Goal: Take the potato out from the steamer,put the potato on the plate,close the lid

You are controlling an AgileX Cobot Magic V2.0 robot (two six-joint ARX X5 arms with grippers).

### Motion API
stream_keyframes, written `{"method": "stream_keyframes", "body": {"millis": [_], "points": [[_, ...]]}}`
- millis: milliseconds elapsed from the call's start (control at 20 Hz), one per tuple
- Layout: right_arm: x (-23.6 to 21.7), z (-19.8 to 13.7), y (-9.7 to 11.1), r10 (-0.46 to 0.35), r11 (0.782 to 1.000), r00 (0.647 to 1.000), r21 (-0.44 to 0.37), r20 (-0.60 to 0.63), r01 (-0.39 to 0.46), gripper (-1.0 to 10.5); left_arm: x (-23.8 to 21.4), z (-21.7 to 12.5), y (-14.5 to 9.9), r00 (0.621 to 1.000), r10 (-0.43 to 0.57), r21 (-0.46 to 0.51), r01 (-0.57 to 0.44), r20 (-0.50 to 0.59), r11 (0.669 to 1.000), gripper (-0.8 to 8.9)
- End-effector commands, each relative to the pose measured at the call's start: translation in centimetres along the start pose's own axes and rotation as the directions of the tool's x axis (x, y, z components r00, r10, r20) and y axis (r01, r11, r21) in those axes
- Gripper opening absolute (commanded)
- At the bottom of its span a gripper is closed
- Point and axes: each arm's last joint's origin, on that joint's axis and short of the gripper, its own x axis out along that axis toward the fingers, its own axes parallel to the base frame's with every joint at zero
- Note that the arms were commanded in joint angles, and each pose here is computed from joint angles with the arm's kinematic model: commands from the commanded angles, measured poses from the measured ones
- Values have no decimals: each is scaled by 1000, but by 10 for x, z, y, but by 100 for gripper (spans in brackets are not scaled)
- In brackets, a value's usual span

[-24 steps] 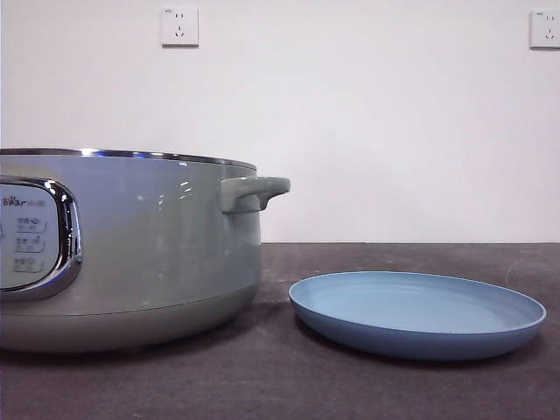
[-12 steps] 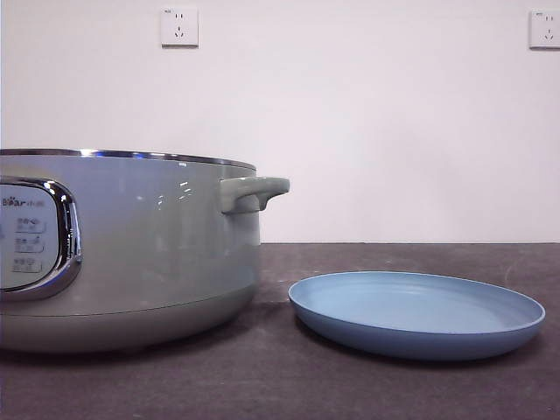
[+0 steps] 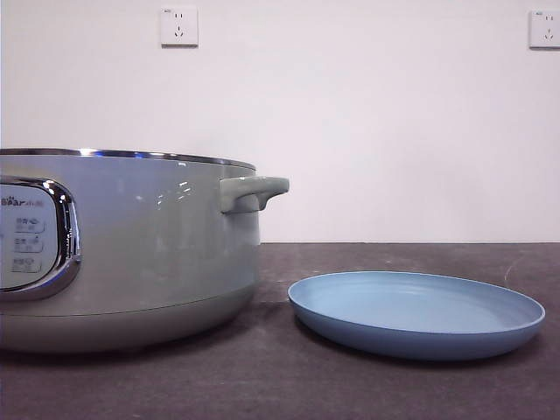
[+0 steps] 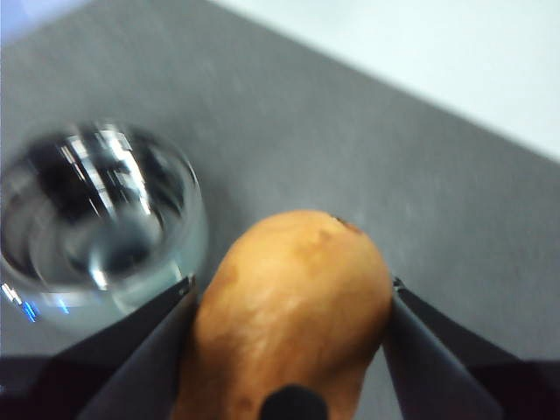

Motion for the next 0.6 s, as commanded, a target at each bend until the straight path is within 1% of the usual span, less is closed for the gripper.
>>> {"method": "stream_keyframes", "body": {"millis": [50,250,350,450,600], "points": [[22,-20,4,-3,1000,996,11,-92,4,-11,1,9,0,997,-11,-17,12,73,1000,-8],[47,-45,7,-7,1000,991,23,-133,10,-11,12,9,-1,999,-15,-15,16,50,1000,-8],[71,-62,9,-7,1000,982,28,-187,13,-11,17,9,-1,999,-17,-15,18,38,1000,-8],[99,-77,9,40,998,973,53,-226,-29,-12,19,9,-1,999,-18,-14,18,33,1000,-8],[146,-101,5,128,988,960,119,-248,-101,-12,20,9,-1,999,-17,-14,18,31,1000,-8]]}}
